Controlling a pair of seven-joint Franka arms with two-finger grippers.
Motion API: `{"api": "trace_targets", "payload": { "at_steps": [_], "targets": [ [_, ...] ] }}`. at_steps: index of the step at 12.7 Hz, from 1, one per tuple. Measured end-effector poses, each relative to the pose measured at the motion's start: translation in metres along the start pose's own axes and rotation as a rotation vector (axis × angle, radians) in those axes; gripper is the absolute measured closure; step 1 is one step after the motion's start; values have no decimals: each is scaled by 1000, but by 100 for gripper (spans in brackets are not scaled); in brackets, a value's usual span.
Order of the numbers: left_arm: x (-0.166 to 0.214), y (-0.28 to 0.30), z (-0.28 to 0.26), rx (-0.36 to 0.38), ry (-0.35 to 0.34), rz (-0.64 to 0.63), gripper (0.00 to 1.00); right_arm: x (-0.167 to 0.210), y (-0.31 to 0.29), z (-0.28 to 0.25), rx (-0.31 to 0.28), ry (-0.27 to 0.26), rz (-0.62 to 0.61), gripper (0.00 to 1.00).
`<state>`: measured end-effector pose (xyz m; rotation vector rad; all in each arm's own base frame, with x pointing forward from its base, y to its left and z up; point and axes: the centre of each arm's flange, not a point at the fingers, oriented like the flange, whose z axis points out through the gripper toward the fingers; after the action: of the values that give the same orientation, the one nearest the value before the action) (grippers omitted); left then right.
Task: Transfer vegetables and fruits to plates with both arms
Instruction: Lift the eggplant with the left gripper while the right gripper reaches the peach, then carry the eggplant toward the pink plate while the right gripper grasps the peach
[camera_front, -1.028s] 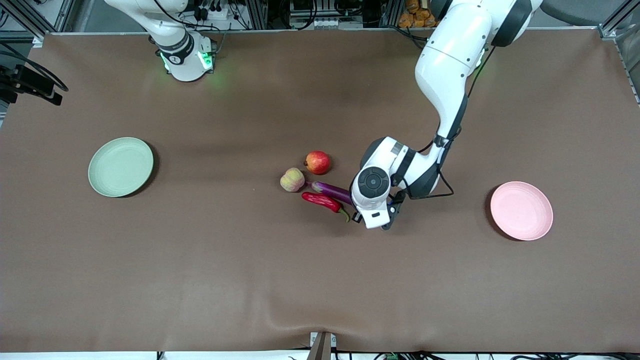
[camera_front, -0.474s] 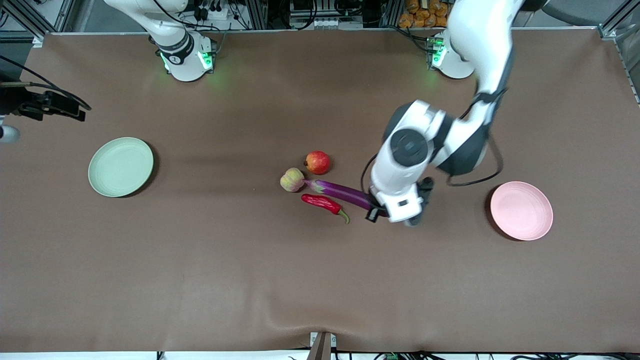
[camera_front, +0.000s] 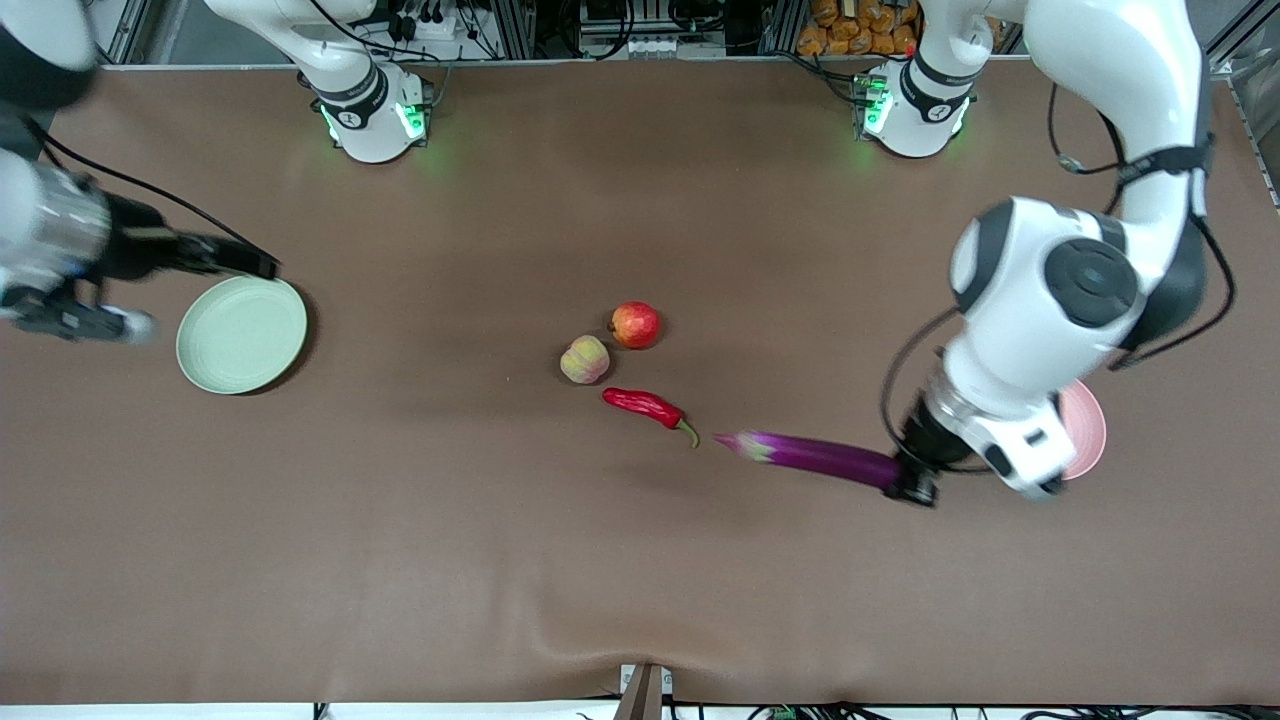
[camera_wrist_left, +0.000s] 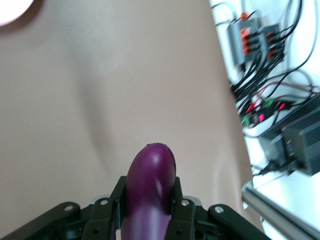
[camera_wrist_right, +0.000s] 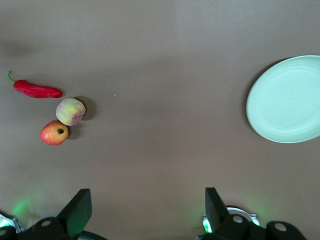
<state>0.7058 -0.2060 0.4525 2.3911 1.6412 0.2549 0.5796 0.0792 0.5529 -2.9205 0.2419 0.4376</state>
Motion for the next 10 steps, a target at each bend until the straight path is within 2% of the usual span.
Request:
{"api": "trace_targets", "payload": {
  "at_steps": [3,5,8,10],
  "targets": [
    [50,-3,55,-44,33,230,63,29,-84,77,-29,-7,94,0],
    [87,-10,87,-61,61,363,63,36,-141,132,-43,8,213,0],
    [135,-26,112,-23,98,556,63,40,-204,218,-56,21,329,0],
    [157,-33,113,30,165,683,63,39,-238,274,-53,40,404,0]
  ]
}}
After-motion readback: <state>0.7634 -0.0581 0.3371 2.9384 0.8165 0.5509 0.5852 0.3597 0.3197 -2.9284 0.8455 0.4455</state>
